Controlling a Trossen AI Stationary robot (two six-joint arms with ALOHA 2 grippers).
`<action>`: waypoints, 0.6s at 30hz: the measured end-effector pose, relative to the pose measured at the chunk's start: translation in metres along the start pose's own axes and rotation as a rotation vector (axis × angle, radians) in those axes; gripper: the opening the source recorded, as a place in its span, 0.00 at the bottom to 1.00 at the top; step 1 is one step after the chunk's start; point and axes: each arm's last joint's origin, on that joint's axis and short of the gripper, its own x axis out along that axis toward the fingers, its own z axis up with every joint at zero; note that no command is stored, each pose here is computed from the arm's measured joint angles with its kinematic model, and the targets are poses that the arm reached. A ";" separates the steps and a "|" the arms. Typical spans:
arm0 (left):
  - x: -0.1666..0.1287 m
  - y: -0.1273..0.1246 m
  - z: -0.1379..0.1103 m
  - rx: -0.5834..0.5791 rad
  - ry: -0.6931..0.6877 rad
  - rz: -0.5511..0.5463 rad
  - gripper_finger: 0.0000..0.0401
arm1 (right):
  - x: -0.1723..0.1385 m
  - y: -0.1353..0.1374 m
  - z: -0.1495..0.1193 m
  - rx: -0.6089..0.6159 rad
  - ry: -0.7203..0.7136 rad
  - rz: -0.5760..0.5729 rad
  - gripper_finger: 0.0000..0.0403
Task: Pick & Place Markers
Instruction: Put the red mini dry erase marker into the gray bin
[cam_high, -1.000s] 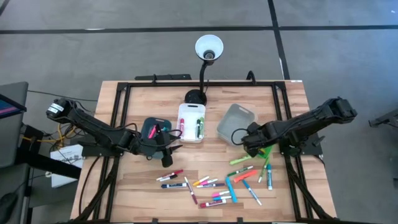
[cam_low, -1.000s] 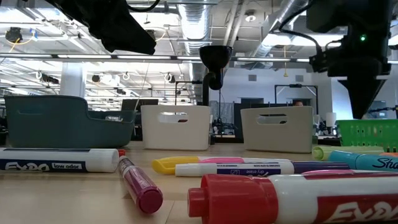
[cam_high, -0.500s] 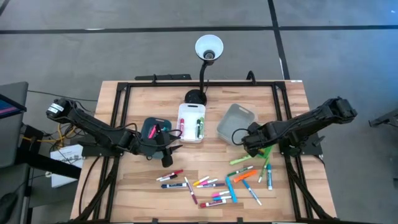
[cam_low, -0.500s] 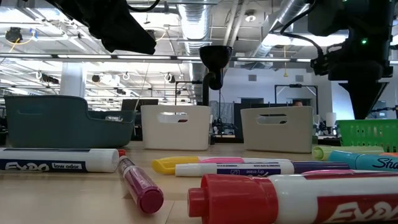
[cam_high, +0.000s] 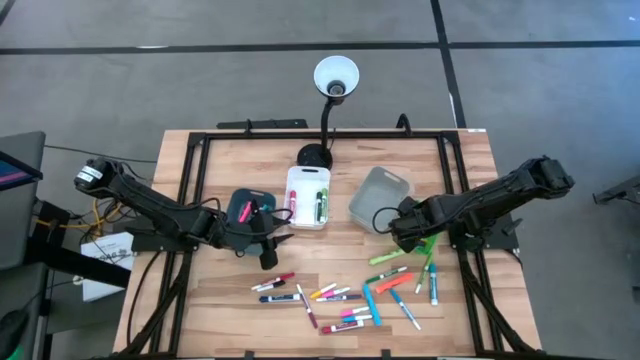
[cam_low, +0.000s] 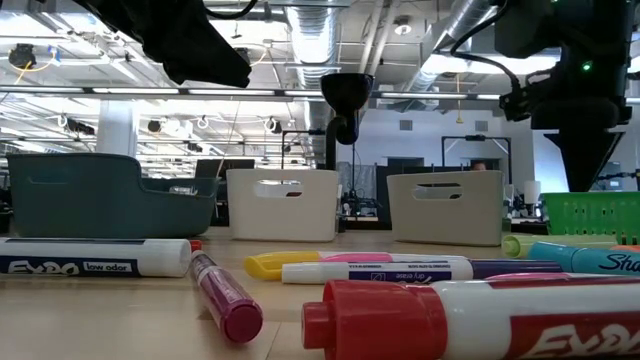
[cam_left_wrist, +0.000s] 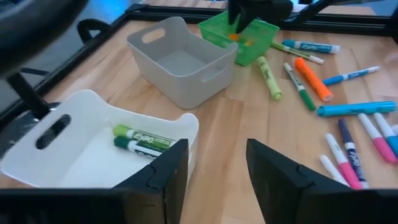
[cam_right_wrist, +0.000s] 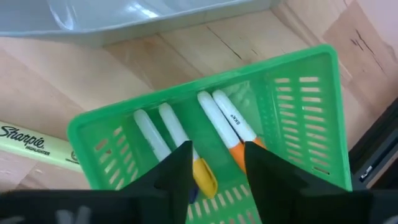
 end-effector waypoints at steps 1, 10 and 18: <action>0.000 0.000 0.000 -0.013 0.004 -0.017 0.39 | 0.000 0.000 0.000 -0.016 0.000 0.000 0.37; -0.001 -0.007 -0.002 -0.047 0.051 -0.201 0.39 | -0.041 -0.002 0.009 0.006 0.010 -0.024 0.47; -0.008 -0.018 -0.004 -0.043 0.068 -0.300 0.39 | -0.080 0.005 0.025 0.032 -0.166 0.053 0.44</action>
